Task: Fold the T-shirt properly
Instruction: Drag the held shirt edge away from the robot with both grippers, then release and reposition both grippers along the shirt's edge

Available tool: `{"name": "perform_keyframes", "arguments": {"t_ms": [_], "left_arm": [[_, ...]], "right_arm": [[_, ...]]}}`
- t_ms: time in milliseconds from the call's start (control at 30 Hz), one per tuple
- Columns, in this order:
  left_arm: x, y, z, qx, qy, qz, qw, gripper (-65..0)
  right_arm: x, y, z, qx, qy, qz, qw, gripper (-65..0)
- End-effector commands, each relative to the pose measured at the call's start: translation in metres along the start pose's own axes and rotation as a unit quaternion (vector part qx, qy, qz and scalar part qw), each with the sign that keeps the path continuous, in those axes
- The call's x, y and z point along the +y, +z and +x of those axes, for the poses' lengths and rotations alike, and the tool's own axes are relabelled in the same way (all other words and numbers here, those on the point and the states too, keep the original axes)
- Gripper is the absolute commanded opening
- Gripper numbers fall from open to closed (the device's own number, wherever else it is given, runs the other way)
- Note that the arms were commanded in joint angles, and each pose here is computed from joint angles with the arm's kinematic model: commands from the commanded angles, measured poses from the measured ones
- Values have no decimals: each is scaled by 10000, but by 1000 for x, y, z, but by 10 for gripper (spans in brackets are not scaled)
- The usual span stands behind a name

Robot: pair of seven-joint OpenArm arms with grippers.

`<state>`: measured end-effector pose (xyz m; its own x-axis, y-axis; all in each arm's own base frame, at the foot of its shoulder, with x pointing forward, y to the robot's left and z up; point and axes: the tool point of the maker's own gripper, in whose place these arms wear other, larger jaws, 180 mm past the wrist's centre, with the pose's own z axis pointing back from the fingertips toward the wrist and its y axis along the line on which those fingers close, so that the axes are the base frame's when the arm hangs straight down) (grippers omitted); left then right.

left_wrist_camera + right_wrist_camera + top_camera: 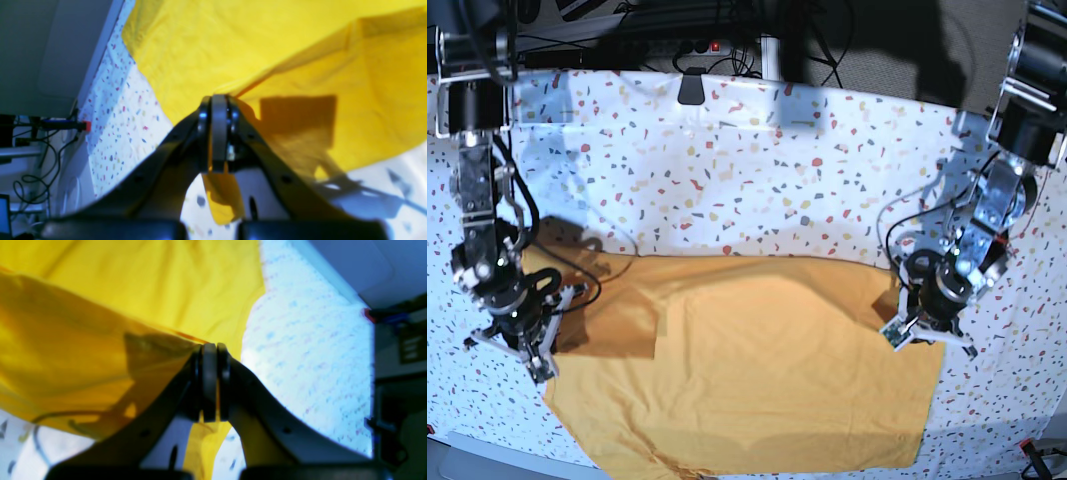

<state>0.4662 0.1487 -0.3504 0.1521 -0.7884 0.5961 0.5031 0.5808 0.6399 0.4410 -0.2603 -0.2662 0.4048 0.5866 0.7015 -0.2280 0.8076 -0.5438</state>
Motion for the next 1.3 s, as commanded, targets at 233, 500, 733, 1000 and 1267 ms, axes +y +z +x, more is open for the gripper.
{"name": "perform_keyframes", "arguments": {"t_ms": [233, 500, 733, 1000, 1267], "left_arm": [[41, -26, 29, -244, 259, 305, 9989, -650], [55, -38, 18, -64, 386, 322, 9987, -650], [56, -38, 17, -47, 391, 322, 9987, -650], [56, -38, 17, -45, 390, 324, 9987, -650], [56, -38, 17, -43, 391, 322, 9987, -650]], "right_arm": [[-56, -21, 31, -207, -237, -355, 9989, -650], [-47, -41, 43, -290, -605, 34, 9977, -650], [-35, -59, 65, -332, -696, 224, 9968, -650], [-42, -87, 57, 254, -281, 261, 9989, -650], [-67, -85, 96, -8, -313, 86, 9995, -650]]}}
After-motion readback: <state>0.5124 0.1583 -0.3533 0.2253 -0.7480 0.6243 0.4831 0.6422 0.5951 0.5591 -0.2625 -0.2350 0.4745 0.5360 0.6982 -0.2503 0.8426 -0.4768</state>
